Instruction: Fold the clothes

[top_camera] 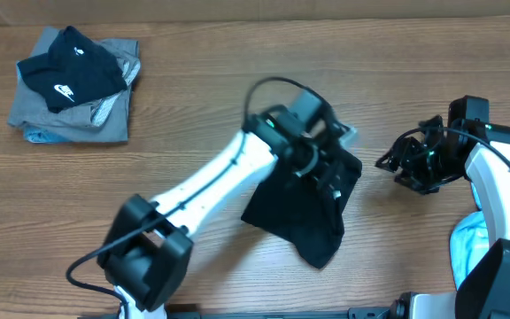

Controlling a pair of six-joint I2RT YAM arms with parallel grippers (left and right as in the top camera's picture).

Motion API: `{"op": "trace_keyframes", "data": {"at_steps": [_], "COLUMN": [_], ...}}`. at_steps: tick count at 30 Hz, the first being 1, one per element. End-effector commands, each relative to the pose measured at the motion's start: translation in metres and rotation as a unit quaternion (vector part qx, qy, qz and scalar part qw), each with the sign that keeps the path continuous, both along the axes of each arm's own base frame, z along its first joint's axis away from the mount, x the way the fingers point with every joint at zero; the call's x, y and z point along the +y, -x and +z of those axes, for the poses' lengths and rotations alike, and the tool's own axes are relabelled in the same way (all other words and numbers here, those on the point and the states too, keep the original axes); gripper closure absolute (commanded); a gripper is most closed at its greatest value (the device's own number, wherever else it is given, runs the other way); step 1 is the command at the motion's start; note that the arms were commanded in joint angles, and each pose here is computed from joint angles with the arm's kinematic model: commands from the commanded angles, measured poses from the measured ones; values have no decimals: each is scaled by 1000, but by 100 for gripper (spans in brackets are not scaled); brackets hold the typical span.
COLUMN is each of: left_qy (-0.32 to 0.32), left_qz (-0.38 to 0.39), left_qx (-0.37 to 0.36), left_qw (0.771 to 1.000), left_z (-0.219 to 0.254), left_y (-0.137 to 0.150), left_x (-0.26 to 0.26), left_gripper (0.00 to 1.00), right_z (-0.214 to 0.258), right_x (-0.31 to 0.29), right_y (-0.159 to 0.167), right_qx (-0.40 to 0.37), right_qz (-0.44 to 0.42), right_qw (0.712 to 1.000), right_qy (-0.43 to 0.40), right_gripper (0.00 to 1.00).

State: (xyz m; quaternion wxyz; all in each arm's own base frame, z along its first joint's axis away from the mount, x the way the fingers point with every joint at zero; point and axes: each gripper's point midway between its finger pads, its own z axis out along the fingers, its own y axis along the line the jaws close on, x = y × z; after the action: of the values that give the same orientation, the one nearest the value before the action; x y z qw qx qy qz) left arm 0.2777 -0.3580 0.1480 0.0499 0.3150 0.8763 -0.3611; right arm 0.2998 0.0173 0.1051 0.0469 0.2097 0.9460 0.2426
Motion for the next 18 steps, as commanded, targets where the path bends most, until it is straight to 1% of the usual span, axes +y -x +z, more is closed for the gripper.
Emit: {"op": "trace_keyframes", "data": {"at_steps": [1,2,3,4,6,8,11,12,15,16,17,18], "left_qy": [-21,-39,-60,-76,-100,-108,-122,-127,-138,-140,-141,-142], "left_qz": [31,41,54,63,78,82,89,90,88,87,83,79], "left_qx": [-58,-61,-61,-59,-45,-30,-6,2,22,25,27,26], "left_qw": [998,997,995,993,991,990,988,988,986,986,986,986], "left_z": [27,25,21,17,7,-1,-16,-22,-39,-42,-46,-49], "left_y": [-42,-47,-53,-57,-61,-60,-55,-51,-41,-39,-37,-35], "left_x": [38,51,65,76,96,109,122,125,131,131,132,133], "left_gripper": [49,43,32,27,22,18,15,14,11,10,10,10], "right_z": [27,27,25,24,19,9,-14,-21,-41,-47,-54,-60], "right_x": [21,26,35,45,64,80,93,100,112,111,107,101], "right_y": [-8,-6,-4,-2,3,7,14,17,24,25,25,26], "right_qx": [-57,-55,-52,-52,-52,-50,-24,-21,-4,2,10,18], "right_qz": [44,53,68,83,116,143,142,150,152,144,129,113], "right_qw": [997,997,996,995,992,988,989,988,987,988,989,990], "right_qy": [-24,-24,-25,-26,-22,-7,40,42,45,52,65,79], "right_gripper": [39,38,36,34,30,27,30,35,54,57,64,73]}}
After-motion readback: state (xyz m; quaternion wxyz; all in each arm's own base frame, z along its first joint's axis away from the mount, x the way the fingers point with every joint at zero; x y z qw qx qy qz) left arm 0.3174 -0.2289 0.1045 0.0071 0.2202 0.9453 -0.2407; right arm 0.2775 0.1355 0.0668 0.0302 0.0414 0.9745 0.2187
